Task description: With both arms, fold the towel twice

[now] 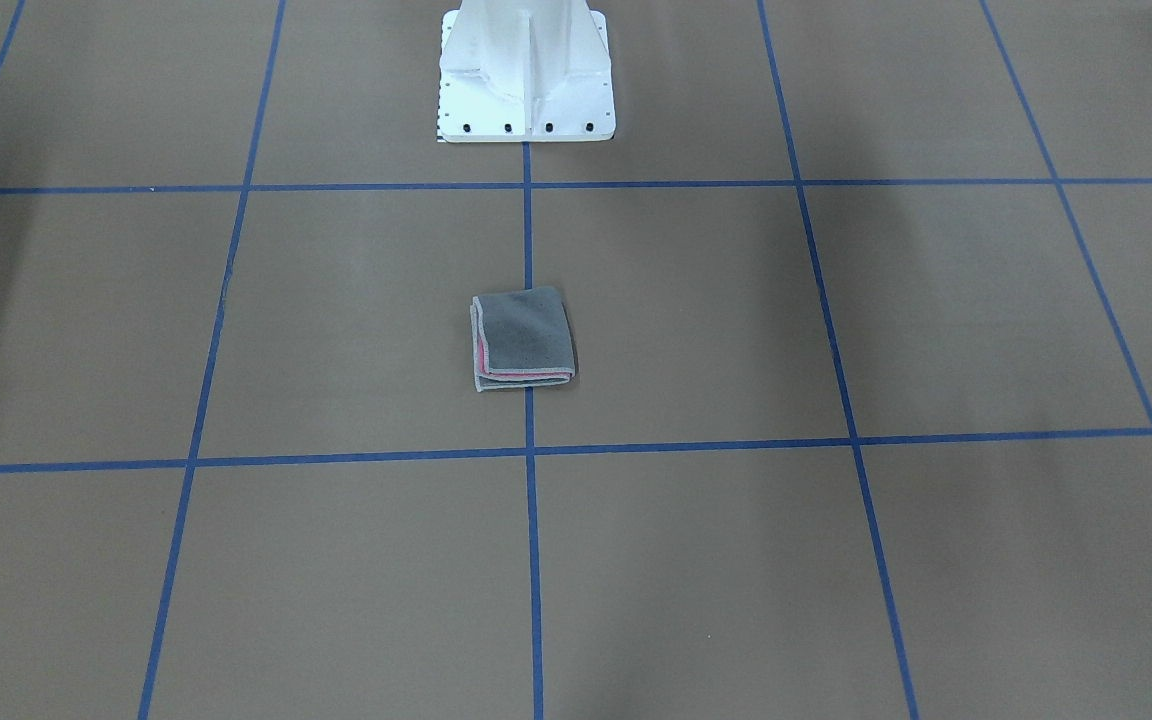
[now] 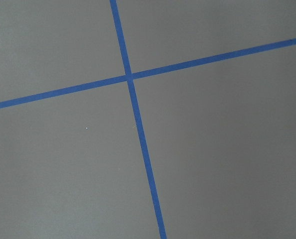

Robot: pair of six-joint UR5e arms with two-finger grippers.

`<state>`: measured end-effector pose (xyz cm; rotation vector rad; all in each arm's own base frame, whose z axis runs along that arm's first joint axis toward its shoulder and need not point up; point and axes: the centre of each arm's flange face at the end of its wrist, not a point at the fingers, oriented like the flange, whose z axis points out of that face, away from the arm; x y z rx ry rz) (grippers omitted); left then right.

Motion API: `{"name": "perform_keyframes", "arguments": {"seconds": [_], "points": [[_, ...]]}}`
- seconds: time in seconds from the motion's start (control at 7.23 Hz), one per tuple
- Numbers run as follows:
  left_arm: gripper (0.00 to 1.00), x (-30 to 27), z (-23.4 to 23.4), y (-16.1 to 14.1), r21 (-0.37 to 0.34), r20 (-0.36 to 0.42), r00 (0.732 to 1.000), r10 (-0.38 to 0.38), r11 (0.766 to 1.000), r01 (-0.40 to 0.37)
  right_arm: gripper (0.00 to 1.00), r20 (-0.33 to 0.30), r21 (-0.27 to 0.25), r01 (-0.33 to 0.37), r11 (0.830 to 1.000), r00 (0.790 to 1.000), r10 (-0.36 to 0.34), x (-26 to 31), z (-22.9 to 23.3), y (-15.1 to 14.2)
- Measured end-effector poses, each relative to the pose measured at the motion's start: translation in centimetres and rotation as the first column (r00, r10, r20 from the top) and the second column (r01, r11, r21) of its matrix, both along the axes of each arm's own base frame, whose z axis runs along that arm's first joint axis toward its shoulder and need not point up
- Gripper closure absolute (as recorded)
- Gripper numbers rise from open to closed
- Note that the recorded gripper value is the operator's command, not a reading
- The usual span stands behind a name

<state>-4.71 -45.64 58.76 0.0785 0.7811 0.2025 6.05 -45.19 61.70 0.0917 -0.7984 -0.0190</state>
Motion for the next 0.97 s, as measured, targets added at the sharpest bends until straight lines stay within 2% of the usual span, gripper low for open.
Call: {"name": "perform_keyframes", "arguments": {"seconds": [0.97], "points": [[0.00,-0.01,0.59,0.21,0.005,0.000,1.000,0.006,1.000,-0.006,0.00,-0.001,0.010,0.006,1.000,1.000,-0.006,-0.01,-0.14,0.01]]}}
